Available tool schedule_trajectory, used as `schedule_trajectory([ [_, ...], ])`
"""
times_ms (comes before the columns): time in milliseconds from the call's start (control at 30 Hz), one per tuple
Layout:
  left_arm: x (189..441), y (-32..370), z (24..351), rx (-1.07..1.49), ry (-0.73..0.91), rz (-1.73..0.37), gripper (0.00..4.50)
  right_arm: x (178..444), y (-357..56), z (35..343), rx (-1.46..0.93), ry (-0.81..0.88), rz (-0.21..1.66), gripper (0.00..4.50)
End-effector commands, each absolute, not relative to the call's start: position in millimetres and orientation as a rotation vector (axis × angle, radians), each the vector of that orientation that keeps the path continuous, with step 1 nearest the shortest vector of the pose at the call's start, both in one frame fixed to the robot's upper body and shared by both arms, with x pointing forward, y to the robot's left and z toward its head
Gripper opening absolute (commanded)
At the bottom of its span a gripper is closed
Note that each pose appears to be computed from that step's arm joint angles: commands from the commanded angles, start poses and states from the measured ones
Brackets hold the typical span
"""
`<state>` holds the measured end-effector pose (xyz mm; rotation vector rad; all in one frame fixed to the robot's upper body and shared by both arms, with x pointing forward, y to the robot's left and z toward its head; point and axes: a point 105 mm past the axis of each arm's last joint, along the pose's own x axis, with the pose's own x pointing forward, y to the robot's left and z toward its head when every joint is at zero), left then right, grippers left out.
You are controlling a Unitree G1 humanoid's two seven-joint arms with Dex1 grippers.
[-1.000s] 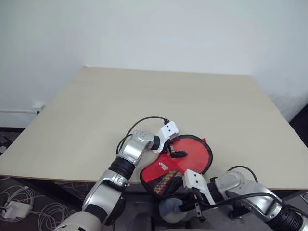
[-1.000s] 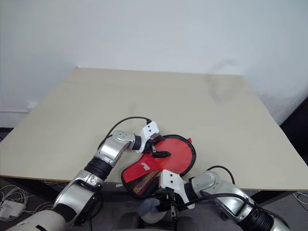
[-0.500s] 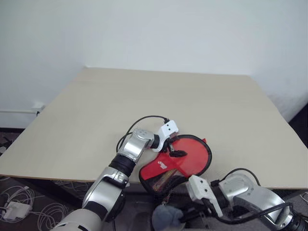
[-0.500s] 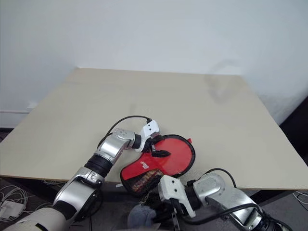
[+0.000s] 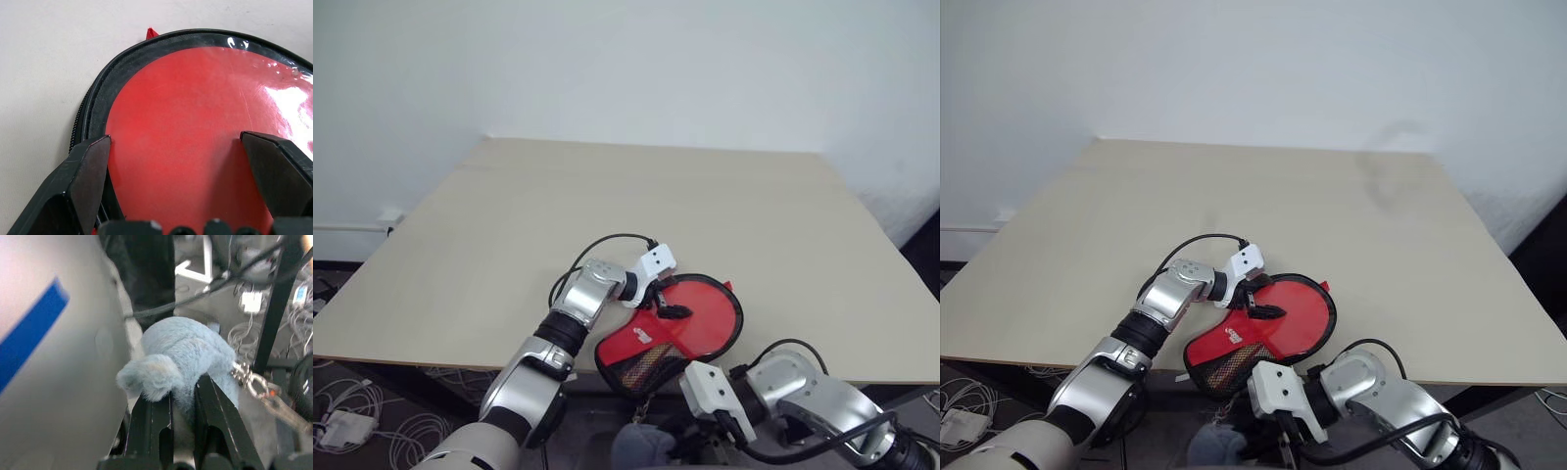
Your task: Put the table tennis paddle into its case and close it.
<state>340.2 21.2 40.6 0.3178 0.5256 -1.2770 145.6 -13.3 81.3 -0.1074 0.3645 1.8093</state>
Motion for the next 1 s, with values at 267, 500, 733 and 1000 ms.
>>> schedule_trajectory([
  [267, 330.5, 38.0, 3.4, 0.325, 0.679, -1.224, 4.5, 153.3, -26.5, 77.8, 0.026, 0.396, 1.578, 1.72],
  [500, 329.6, 35.9, 1.7, 0.327, 0.679, -1.234, 4.5, 169.5, -27.2, 84.5, 0.069, 0.318, 1.439, 4.18],
  [733, 334.2, 30.2, 3.1, 0.326, 0.662, -1.232, 4.5, 203.5, -61.1, 113.9, 0.088, 0.146, 1.217, 4.18],
  [1000, 339.3, 22.4, 8.2, 0.291, 0.634, -1.235, 4.5, 265.1, -134.5, 107.6, 0.037, 0.157, 0.743, 4.18],
])
